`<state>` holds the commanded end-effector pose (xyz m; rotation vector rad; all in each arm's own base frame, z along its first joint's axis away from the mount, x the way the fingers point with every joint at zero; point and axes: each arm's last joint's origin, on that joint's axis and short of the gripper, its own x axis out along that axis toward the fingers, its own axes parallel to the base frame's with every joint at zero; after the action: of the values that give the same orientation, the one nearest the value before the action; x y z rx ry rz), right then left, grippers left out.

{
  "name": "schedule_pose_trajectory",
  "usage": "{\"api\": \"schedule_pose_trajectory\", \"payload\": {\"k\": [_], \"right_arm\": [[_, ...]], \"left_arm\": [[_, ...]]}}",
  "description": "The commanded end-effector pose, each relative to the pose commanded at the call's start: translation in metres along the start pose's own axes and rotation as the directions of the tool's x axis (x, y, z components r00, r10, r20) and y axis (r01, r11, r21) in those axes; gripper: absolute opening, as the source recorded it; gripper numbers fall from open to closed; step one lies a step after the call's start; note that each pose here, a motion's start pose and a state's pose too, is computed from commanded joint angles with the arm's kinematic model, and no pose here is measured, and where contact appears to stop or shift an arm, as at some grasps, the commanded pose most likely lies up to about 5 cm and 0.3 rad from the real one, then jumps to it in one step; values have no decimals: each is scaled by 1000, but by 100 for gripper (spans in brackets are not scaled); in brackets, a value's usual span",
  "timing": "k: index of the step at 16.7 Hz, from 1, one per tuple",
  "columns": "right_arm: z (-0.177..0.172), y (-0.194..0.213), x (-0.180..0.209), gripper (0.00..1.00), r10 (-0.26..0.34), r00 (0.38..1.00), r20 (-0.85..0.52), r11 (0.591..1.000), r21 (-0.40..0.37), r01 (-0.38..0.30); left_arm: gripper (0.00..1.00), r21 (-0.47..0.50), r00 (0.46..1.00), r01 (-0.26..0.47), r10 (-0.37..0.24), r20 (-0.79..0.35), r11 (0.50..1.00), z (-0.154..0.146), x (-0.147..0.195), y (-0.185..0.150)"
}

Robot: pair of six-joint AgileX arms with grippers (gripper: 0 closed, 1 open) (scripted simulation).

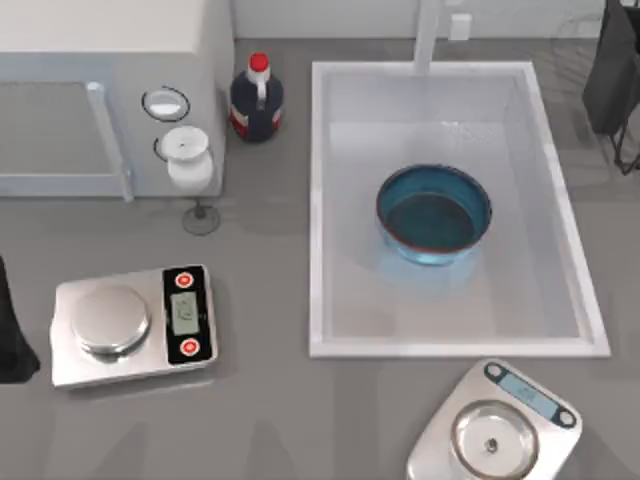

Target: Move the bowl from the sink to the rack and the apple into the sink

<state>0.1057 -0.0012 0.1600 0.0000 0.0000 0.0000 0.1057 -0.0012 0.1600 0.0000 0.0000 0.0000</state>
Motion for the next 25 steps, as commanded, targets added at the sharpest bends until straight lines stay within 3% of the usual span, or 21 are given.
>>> {"api": "schedule_pose_trajectory", "payload": {"k": [6,10,13,18,25], "right_arm": [[18,1,2,100,2,999,-50,1000,4,-2],[68,5,17,100,20,985,-174,1000,16,-17],[117,14,52,100,42,951,-306,999,30,-35],[158,49,168,100,78,808,-584,997,55,-56],[110,135,306,100,82,530,-844,997,65,-51]], "left_arm": [[100,0,1000,0,0,0,1000,0,0,0],[100,0,1000,0,0,0,1000,0,0,0],[100,0,1000,0,0,0,1000,0,0,0],[100,0,1000,0,0,0,1000,0,0,0],[100,0,1000,0,0,0,1000,0,0,0]]}}
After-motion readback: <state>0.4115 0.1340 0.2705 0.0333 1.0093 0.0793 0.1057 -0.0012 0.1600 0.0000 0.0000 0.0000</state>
